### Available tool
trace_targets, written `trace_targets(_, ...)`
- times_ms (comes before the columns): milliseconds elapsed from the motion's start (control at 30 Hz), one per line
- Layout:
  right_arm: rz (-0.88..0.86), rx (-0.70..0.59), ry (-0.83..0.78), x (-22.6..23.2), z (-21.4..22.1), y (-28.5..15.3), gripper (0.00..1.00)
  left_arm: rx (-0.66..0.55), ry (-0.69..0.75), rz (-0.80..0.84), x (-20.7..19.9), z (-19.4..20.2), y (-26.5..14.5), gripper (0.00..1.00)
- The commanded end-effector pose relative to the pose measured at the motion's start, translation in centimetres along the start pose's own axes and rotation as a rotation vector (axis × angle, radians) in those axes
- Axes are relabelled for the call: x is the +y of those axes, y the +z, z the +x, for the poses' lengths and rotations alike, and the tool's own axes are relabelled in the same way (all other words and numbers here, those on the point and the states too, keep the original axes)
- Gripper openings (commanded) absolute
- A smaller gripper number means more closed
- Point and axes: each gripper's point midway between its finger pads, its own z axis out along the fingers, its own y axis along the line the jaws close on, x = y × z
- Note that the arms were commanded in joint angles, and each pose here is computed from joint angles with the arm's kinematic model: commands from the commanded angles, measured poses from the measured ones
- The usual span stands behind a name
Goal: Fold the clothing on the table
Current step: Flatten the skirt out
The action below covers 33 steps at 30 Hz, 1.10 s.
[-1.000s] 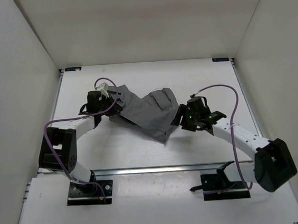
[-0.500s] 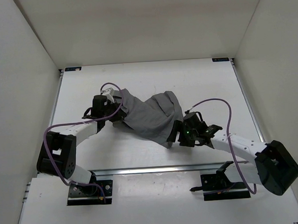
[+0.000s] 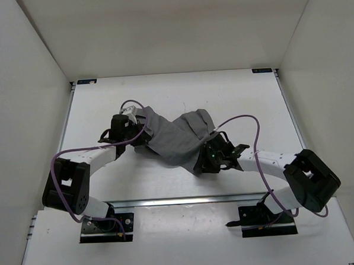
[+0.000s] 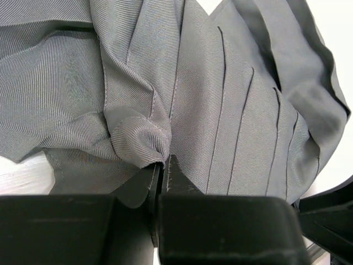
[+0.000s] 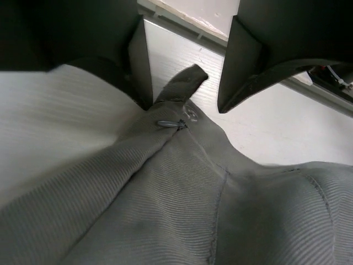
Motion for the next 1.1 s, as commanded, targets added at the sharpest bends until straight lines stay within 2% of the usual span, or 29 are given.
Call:
trace_targets(0, -0.024, -0.018, -0.015, 1.8, -0.9, 0.5, 0.41, -0.034, 0.025, 0.029, -0.9, -0.8, -1.1, 0.01)
trace_targets(133, -0.016, -0.007, -0.008, 1.7, -0.9, 0.9, 0.03, -0.034, 0.028, 0.021, -0.6, -0.8, -1.2, 0.06)
trace_targets(200, -0.029, -0.018, -0.011, 2.0, -1.2, 0.7, 0.0, -0.034, 0.037, 0.014, -0.3, -0.8, -1.2, 0.12)
trace_targets(333, -0.014, -0.021, -0.021, 1.7, -1.6, 0.2, 0.0, -0.04, 0.029, 0.006, 0.2, -1.0, -1.2, 0.33)
trace_targets(467, -0.026, -0.025, -0.011, 1.4, -1.8, -0.4, 0.0, -0.048, 0.014, -0.012, 1.0, -1.3, -1.4, 0.46)
trace_targets(633, -0.028, -0.011, -0.011, 1.1, -1.3, -0.7, 0.0, -0.069, -0.014, -0.017, 1.5, -2.1, -1.3, 0.47)
trace_targets(667, -0.024, -0.005, -0.013, 1.0, -1.2, -0.5, 0.0, -0.066, -0.014, -0.014, 1.4, -2.1, -1.1, 0.46)
trace_targets(733, -0.028, -0.003, -0.012, 1.0, -1.2, -0.5, 0.0, -0.07, -0.017, -0.013, 1.6, -2.6, -1.0, 0.37)
trace_targets(833, -0.031, -0.007, -0.012, 1.1, -1.4, -0.5, 0.0, -0.067, -0.028, -0.013, 1.5, -2.9, -0.7, 0.05)
trace_targets(867, -0.024, -0.003, -0.007, 0.9, -1.4, -0.3, 0.0, -0.057, -0.031, -0.009, 1.4, -2.7, -0.6, 0.01)
trace_targets(967, -0.014, -0.015, -0.009, 0.6, -2.2, -0.7, 0.0, -0.055, -0.026, -0.012, 1.0, -3.1, -0.7, 0.0)
trace_targets(1067, -0.026, -0.079, -0.02, 0.9, -5.1, -2.7, 0.0, -0.054, -0.003, 0.018, -0.1, -3.6, -1.5, 0.0)
